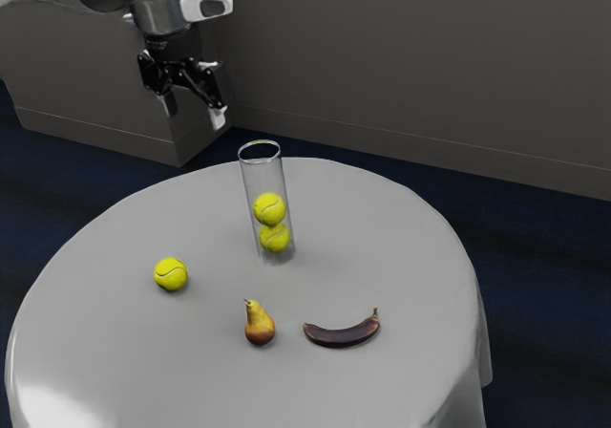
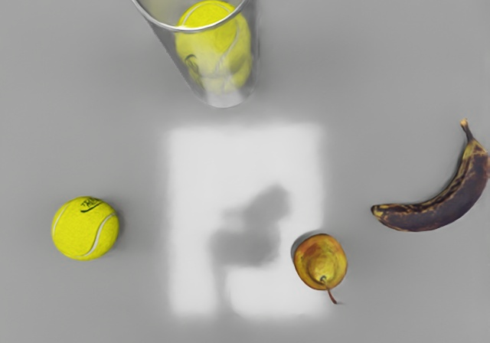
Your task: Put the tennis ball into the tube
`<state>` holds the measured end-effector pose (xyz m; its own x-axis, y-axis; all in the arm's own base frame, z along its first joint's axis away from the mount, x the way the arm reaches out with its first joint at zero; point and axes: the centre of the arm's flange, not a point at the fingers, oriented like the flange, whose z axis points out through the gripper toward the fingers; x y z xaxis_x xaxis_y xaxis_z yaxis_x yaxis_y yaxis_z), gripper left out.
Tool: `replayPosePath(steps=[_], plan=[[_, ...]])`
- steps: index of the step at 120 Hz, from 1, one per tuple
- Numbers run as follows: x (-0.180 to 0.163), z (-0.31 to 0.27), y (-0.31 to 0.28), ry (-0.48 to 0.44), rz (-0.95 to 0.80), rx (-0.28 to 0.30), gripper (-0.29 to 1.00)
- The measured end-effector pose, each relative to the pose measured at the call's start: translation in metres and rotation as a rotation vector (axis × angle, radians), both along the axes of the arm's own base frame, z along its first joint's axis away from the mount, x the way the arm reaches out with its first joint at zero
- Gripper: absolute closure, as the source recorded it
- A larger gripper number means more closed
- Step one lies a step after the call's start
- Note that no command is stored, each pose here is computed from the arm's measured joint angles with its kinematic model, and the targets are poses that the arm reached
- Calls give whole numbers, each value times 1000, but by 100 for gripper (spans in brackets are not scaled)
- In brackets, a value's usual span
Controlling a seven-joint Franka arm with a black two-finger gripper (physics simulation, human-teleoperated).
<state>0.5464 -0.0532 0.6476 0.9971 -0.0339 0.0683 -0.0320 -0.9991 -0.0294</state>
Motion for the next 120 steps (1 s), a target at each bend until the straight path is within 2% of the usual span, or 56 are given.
replayPosePath(steps=[32,46,63,91,104,120], plan=[[2,3,12,-24,20,3,0],[-31,-19,14,12,24,19,0],[-60,-70,31,59,57,33,0],[-74,-171,76,91,143,29,0],[-74,-207,85,90,158,22,0],[-58,-250,95,88,166,6,0]])
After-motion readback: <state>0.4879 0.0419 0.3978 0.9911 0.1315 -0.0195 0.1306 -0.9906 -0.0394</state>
